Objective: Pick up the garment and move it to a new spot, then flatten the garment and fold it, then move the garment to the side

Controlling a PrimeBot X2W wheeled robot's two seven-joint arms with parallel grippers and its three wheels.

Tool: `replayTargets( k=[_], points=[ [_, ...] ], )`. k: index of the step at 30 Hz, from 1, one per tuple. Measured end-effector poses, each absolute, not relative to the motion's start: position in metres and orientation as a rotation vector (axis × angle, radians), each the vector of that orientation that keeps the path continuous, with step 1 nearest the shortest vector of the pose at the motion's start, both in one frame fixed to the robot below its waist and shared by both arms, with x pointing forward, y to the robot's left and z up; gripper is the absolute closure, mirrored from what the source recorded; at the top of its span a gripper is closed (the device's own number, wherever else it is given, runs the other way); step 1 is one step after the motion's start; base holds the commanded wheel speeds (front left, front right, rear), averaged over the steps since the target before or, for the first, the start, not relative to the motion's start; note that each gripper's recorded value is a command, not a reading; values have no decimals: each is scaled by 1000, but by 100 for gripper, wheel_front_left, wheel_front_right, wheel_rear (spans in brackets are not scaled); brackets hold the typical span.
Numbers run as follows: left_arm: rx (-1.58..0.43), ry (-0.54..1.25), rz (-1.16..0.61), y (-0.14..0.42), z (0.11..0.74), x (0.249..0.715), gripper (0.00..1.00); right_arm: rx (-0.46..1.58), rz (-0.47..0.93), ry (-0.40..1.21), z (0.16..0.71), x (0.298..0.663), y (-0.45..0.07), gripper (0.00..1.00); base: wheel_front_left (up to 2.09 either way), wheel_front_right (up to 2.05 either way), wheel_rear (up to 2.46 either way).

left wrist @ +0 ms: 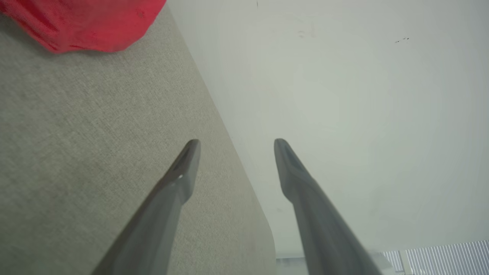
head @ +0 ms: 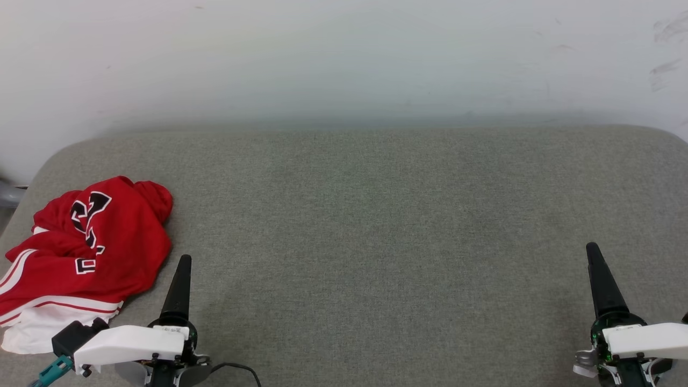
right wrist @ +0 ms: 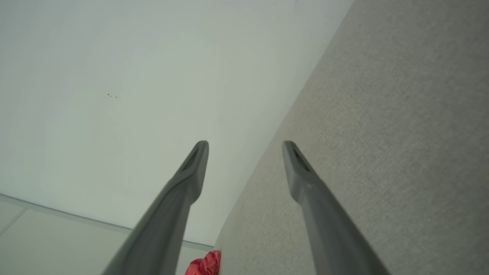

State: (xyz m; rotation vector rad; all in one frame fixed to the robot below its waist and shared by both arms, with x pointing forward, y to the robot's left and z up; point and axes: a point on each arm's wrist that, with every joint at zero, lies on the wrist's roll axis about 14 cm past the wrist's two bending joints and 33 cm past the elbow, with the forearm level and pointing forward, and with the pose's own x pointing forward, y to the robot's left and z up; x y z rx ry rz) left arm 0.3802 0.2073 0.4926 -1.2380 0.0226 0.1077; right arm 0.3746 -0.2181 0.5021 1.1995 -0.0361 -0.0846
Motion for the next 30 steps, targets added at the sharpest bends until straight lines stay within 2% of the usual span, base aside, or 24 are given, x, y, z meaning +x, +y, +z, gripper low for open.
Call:
replayTargets(
  k=[13,30],
  points=[
    [-999,10,115,204,502,382,0,901,-43,-59,516,374,-210,0,0,0,0],
    [-721,-11,113,201,508,382,0,642,-26,-76,521,371,-204,0,0,0,0]
  ],
)
